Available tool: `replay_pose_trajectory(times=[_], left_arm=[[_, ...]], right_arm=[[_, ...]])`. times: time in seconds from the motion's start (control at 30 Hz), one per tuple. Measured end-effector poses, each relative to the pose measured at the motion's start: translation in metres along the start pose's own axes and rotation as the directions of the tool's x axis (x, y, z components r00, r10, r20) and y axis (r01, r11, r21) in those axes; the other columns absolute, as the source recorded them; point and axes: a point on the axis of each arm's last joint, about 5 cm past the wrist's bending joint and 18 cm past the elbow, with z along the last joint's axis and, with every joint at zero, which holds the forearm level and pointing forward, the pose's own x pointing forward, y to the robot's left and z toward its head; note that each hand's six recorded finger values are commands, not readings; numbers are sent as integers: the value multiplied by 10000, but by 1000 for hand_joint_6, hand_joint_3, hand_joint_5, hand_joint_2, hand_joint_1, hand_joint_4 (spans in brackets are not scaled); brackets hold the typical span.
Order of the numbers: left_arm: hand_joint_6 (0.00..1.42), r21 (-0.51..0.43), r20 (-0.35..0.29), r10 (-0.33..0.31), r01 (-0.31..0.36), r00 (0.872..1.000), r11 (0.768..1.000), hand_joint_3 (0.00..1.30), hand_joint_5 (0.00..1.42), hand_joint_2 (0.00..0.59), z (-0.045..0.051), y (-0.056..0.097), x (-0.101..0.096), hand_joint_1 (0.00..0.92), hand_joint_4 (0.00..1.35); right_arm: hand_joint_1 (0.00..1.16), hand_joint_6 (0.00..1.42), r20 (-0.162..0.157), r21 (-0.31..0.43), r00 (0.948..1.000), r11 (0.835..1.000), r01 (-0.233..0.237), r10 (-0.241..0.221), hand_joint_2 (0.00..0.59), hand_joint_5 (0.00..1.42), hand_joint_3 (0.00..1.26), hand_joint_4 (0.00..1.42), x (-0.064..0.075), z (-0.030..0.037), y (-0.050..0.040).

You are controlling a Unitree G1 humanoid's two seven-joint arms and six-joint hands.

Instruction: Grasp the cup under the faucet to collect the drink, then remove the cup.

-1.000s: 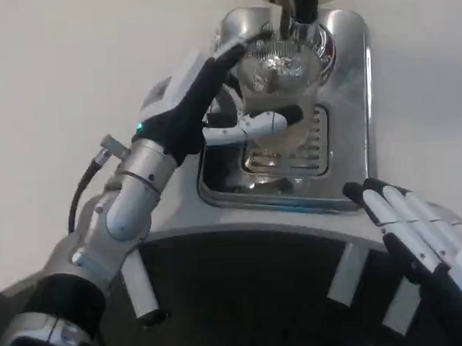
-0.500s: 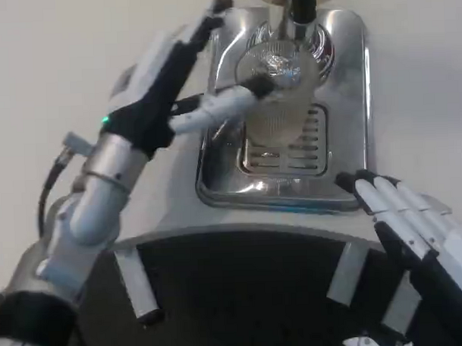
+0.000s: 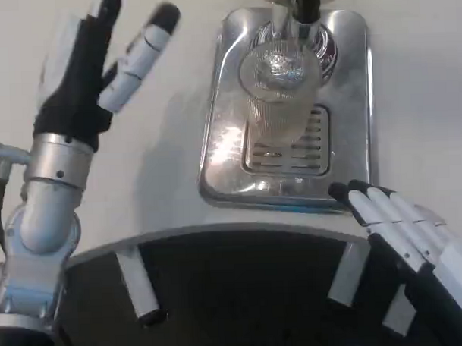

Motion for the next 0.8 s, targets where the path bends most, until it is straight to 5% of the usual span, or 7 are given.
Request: replay_pose_trajectory(times=[0.17,0.37,0.73,0.8], left_arm=[[0,-2612,-607,239,-390,9979,9645,0,6,204,135,65,39,0,0],[0,-3974,-484,-99,-102,9988,9176,0,0,206,333,126,80,0,0],[0,-6460,315,-191,350,9993,7626,0,0,198,778,61,84,0,0],[0,-6604,580,-256,576,9980,7487,0,0,197,857,57,70,0,0]], right_arm=[[575,51,-4,90,10000,9999,-59,59,341,14,34,0,11,-10,26],[584,49,41,128,10000,9999,-9,8,344,14,35,0,19,-10,32],[597,48,274,131,9996,9999,16,-20,339,14,36,0,51,-16,32],[599,52,303,185,9995,9998,-17,11,338,14,36,0,52,-12,38]])
